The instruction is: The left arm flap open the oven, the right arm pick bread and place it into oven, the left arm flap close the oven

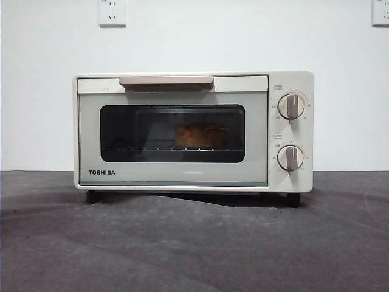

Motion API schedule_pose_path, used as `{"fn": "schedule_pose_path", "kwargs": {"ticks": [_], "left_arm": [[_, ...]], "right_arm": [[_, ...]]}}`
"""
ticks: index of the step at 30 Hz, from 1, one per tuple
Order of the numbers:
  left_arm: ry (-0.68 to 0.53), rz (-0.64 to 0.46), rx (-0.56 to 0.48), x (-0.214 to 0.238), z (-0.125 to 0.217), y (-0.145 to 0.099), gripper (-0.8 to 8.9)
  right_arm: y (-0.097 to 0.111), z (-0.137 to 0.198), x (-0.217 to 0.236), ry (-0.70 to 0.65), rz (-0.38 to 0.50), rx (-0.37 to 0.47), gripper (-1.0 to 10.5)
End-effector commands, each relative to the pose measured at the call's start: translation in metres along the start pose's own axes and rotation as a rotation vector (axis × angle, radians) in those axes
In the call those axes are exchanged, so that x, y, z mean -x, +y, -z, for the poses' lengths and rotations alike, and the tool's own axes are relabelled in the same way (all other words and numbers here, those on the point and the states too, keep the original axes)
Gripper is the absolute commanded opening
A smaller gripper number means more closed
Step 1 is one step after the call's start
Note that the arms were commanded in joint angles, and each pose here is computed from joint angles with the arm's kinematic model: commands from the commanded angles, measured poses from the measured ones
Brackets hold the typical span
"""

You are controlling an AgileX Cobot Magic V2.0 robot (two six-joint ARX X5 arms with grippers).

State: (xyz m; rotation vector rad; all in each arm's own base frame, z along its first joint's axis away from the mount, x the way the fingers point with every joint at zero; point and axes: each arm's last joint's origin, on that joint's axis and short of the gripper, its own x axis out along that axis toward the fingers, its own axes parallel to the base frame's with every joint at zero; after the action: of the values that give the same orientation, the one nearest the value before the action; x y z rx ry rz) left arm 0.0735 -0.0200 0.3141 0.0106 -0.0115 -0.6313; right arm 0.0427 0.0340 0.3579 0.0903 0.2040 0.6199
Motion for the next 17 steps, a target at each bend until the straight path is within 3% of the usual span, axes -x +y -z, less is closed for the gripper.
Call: {"fn": "schedule_pose_path", "kwargs": {"ticks": [1, 5, 10, 17], "left_arm": [[0.035, -0.024, -0.011, 0.002, 0.038, 0.000, 0.16], [0.083, -0.085, 0.021, 0.001, 0.088, 0.005, 0.16], [0.109, -0.307, 0.071, -0.004, 0.133, 0.017, 0.21], [0.137, -0.641, 0.147, -0.004, 0.163, 0.029, 0.20]], "right_arm": [[0.001, -0.003, 0.001, -0.013, -0.009, 0.008, 0.1], [0.001, -0.003, 0.001, -0.013, -0.009, 0.008, 0.1], [0.001, -0.003, 0.001, -0.013, -0.009, 0.008, 0.1], [0.001, -0.002, 0.001, -0.013, -0.009, 0.009, 0.1]]}}
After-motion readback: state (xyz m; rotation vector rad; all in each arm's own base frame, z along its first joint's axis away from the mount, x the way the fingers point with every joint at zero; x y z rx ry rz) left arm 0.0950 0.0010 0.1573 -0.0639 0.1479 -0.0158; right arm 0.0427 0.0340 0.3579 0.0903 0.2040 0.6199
